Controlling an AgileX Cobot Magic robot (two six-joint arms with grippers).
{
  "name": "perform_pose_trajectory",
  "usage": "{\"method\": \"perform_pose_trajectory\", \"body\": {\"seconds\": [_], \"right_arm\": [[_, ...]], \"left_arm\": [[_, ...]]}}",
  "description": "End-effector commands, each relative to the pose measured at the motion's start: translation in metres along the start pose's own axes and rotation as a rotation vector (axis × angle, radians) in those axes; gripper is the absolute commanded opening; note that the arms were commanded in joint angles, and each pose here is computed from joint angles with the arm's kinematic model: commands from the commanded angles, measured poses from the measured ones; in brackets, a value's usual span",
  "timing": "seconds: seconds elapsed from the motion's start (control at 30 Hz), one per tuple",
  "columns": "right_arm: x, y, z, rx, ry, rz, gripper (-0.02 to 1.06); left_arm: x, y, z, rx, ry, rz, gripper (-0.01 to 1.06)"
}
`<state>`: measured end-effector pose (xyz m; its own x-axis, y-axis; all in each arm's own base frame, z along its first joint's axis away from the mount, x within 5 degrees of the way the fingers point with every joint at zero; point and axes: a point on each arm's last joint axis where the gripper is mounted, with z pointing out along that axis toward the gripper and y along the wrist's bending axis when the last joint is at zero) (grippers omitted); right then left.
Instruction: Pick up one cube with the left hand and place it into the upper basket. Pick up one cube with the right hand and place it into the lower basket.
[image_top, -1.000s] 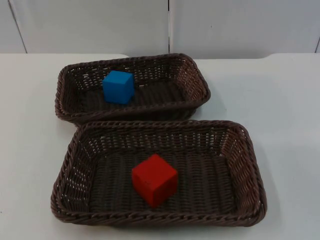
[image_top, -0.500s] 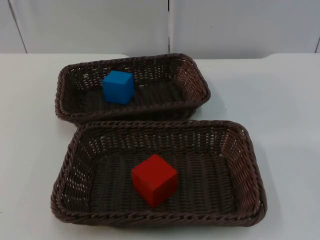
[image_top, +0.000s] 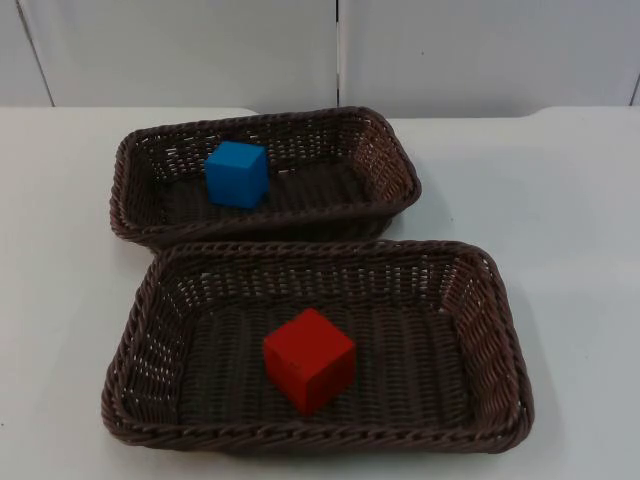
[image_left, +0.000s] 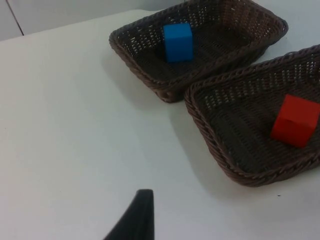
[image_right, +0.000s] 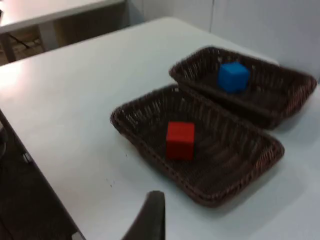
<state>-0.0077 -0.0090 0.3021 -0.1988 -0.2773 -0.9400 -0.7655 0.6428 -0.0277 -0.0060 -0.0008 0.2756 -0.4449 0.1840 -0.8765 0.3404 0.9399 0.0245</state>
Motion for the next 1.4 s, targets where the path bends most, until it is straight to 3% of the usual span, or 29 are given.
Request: {"method": "perform_pose_trajectory", "body": {"seconds": [0.0, 0.23, 0.43, 0.77, 0.87, 0.9, 0.93, 1.37], "right_arm": [[0.006, -0.002, 0.004, 0.022, 0.031, 0.018, 0.84], [0.009, -0.001, 0.007, 0.019, 0.05, 0.02, 0.84], [0.019, -0.001, 0.012, 0.018, 0.131, 0.02, 0.84], [0.019, -0.001, 0.012, 0.018, 0.131, 0.02, 0.84], [0.019, -0.001, 0.012, 0.018, 0.131, 0.02, 0.97], [0.019, -0.001, 0.012, 0.018, 0.131, 0.02, 0.97], [0.019, -0.001, 0.012, 0.018, 0.131, 0.02, 1.06], [0.019, -0.001, 0.012, 0.018, 0.131, 0.02, 1.05]], "left_arm": [[0.0, 0.0, 0.001, 0.003, -0.009, -0.008, 1.05], [0.0, 0.0, 0.001, 0.003, -0.009, -0.008, 1.05], [0.0, 0.0, 0.001, 0.003, -0.009, -0.008, 1.05], [0.0, 0.0, 0.001, 0.003, -0.009, -0.008, 1.05], [0.0, 0.0, 0.001, 0.003, -0.009, -0.008, 1.05], [0.0, 0.0, 0.001, 0.003, -0.009, -0.008, 1.05], [0.0, 0.0, 0.001, 0.003, -0.009, -0.008, 1.05], [0.0, 0.0, 0.001, 0.003, -0.009, -0.008, 1.05]]}}
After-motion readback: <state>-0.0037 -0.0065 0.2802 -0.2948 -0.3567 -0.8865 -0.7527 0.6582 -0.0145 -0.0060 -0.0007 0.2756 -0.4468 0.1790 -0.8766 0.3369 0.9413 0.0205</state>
